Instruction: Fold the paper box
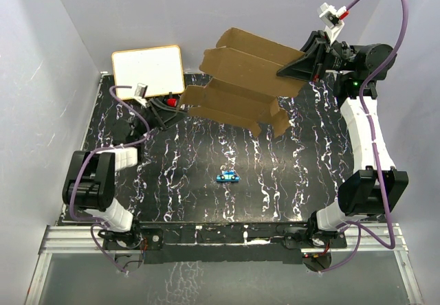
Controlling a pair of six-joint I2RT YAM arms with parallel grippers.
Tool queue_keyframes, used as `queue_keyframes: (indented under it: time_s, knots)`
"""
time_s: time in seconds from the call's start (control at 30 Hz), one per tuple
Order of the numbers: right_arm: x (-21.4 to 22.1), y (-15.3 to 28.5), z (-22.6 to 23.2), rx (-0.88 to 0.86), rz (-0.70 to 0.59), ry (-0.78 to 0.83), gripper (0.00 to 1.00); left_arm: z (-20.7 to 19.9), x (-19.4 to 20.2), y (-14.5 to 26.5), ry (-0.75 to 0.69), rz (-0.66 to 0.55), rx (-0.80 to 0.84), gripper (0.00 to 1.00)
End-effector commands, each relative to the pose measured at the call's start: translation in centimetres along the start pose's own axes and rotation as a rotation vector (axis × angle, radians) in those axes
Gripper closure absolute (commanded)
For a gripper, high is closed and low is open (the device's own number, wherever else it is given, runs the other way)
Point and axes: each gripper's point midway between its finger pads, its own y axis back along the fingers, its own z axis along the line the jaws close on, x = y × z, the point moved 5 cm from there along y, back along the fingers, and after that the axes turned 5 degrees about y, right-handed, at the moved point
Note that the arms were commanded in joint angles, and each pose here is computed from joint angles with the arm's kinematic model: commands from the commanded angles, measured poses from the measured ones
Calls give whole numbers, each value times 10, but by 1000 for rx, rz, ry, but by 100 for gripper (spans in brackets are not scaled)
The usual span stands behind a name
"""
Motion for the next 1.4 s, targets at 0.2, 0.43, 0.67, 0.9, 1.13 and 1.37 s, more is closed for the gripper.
queue_keyframes:
  time_s: [0.2,0.43,0.67,0.9,1.13,1.37]
  knots:
    - [-12,1,9,13,-13,62,92,-27,-25,35,-239,-231,17,22]
    - [-12,1,8,14,-16,58,92,-31,-22,16,-190,-126,76,24]
    - [-13,1,8,15,-16,57,92,-42,-8,7,-242,-22,129,24]
    - [-14,2,9,16,-19,61,92,-44,-5,-4,-234,15,158,25]
    - [-13,1,7,15,-19,59,92,-57,4,-5,-256,70,191,25]
    - [-14,1,7,18,-23,59,92,-61,11,-7,-261,108,210,25]
